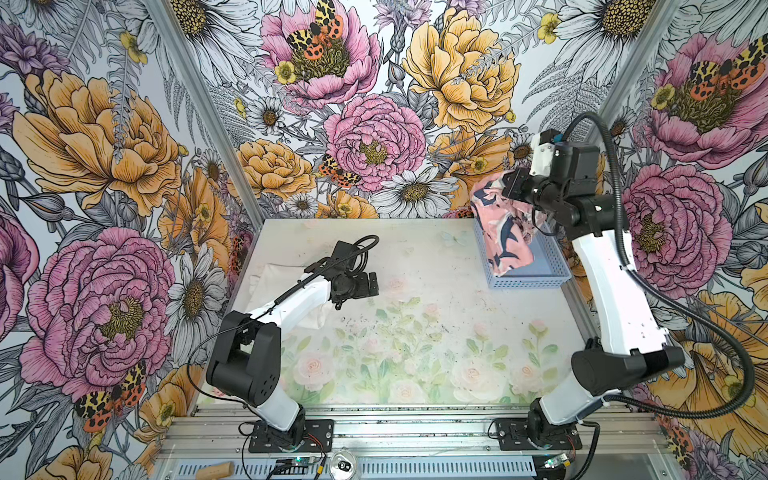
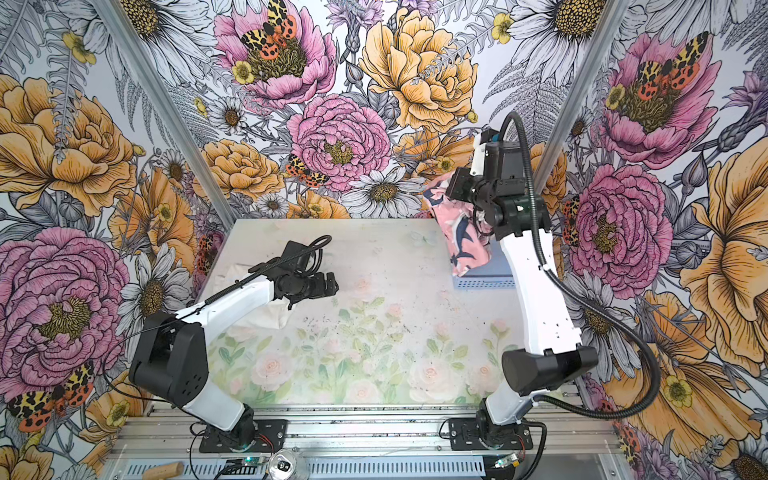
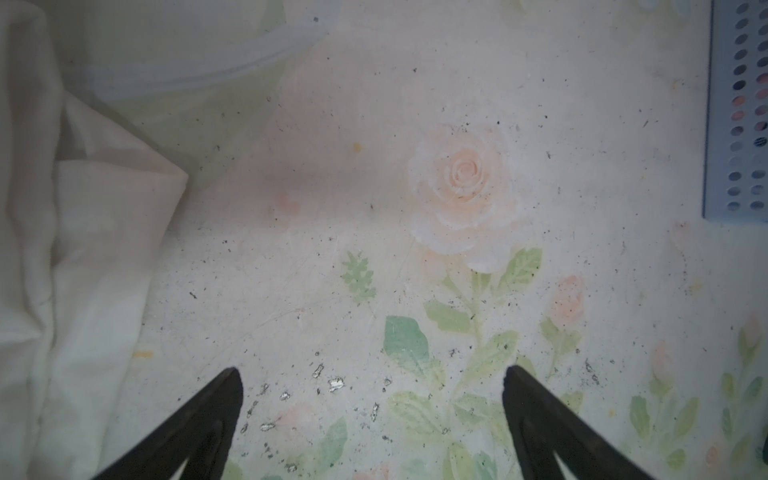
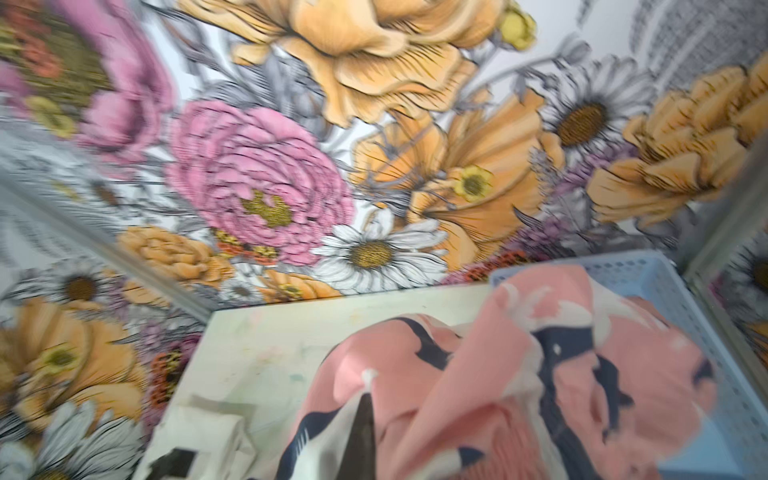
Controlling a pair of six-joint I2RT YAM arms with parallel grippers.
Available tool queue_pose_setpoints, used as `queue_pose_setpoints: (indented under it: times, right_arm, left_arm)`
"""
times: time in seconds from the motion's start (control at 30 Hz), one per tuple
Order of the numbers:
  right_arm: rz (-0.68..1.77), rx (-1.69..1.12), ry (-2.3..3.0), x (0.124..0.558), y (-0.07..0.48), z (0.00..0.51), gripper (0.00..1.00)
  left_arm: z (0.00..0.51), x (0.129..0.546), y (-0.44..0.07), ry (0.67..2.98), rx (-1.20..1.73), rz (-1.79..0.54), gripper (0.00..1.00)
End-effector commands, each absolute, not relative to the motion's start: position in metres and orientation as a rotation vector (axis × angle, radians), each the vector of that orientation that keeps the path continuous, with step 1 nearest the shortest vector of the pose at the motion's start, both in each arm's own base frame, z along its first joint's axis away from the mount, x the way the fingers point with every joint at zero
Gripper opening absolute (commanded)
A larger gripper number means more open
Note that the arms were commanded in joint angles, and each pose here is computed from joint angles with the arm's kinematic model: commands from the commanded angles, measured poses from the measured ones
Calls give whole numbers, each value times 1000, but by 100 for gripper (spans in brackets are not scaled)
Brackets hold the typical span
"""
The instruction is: Fold and stack the mixed laundry pile
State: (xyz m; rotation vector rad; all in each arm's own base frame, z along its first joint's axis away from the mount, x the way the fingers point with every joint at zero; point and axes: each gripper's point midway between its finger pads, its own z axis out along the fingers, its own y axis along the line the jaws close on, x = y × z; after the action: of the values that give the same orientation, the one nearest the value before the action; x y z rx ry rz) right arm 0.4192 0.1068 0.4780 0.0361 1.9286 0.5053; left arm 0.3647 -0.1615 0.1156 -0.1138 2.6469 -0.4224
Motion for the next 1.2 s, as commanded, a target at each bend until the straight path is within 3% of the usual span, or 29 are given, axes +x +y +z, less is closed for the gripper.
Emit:
queue_pose_setpoints:
  times: [0.0, 0.13, 0.27, 0.3, 0.4, 0.47, 0.7, 0.93, 1.17]
  right_arm:
    - [630, -94, 2030, 399, 156, 457, 0]
    - [801, -202, 2050, 368, 209, 459, 0]
    - [880, -294, 2143, 354, 257, 427, 0]
    - [899, -318, 2183, 355, 271, 411, 4]
    - [952, -379, 2297, 362, 307, 368, 41]
    - [923, -376, 2342, 366, 315, 348, 51]
    - [695, -256, 2440, 364, 269, 302, 64]
    - [513, -46, 2597, 339, 189, 211, 65]
    - [396, 148, 2577, 315, 130, 190, 67]
  left_arm:
    - [159, 372, -164, 2512, -154, -475, 99]
    - [171, 363, -155, 2475, -182, -476, 99]
    - [181, 351, -141, 2434, -222, -456, 99]
    - [184, 349, -136, 2423, -236, -448, 99]
    - [190, 339, -126, 2406, -268, -428, 99]
    - [195, 334, -121, 2392, -278, -413, 99]
    - [189, 322, -133, 2418, -209, -401, 99]
    - [127, 297, -234, 2601, 156, -457, 99]
    - [79, 300, -321, 2644, 339, -459, 99]
